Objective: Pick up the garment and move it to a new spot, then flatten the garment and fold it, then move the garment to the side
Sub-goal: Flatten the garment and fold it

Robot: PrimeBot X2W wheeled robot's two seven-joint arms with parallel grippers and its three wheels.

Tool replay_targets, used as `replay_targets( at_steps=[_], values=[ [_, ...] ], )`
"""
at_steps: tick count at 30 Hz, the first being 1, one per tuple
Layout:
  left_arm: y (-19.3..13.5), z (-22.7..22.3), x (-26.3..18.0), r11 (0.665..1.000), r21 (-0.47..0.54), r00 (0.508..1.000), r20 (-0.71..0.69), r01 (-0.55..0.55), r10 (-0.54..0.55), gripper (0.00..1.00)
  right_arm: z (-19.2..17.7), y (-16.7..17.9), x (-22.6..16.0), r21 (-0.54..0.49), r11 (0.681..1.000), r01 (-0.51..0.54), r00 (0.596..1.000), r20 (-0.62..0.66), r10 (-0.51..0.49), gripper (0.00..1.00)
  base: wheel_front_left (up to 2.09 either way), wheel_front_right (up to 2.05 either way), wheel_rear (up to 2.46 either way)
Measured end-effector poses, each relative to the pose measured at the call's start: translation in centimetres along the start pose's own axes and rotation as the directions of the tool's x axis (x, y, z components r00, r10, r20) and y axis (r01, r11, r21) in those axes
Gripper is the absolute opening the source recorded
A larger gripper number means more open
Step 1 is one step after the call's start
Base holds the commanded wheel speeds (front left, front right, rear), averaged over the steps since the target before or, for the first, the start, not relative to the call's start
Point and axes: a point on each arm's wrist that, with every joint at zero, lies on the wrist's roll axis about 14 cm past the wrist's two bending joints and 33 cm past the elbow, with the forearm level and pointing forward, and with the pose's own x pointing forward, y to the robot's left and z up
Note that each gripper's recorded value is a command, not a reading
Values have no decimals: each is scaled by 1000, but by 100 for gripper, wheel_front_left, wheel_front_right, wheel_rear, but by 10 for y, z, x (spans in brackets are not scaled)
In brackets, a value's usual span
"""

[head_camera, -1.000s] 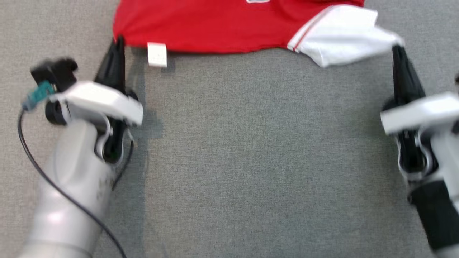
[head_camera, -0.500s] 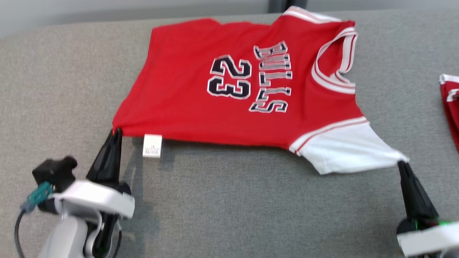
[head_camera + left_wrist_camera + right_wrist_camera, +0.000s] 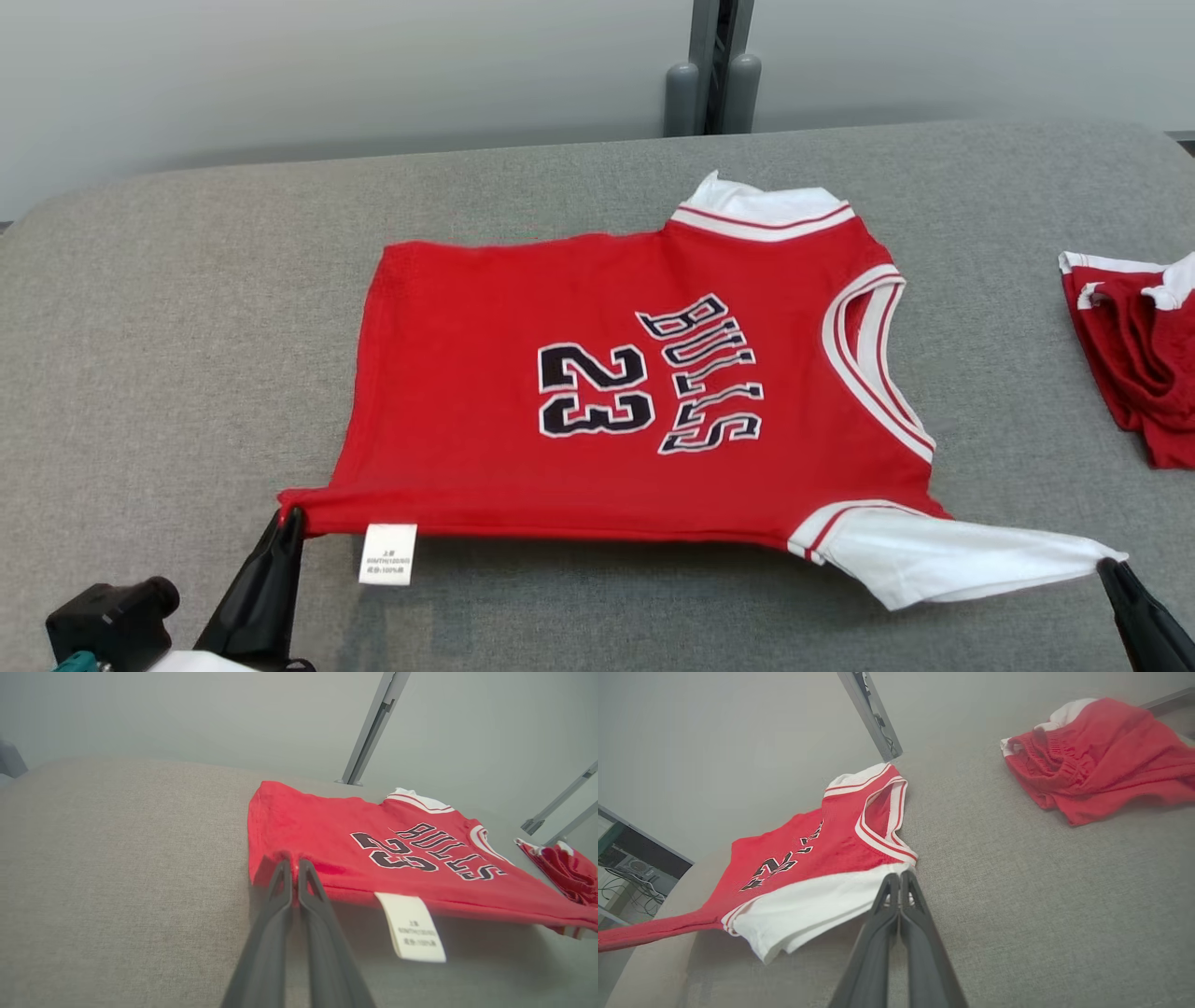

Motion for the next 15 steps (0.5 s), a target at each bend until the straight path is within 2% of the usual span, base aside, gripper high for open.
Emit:
replay_targets(
  at_steps=[7,15],
  values=[
    [-5,1,-17,1000,8,999,-38,-13,14,0,-1,-4,-11,-24,1000,18,998,-55,-19,0,0,0,0],
    [-6,-6,-12,1000,15,996,-94,-10,12,0,1,4,5,-69,998,-3,995,-102,-4,0,0,0,0]
  ],
)
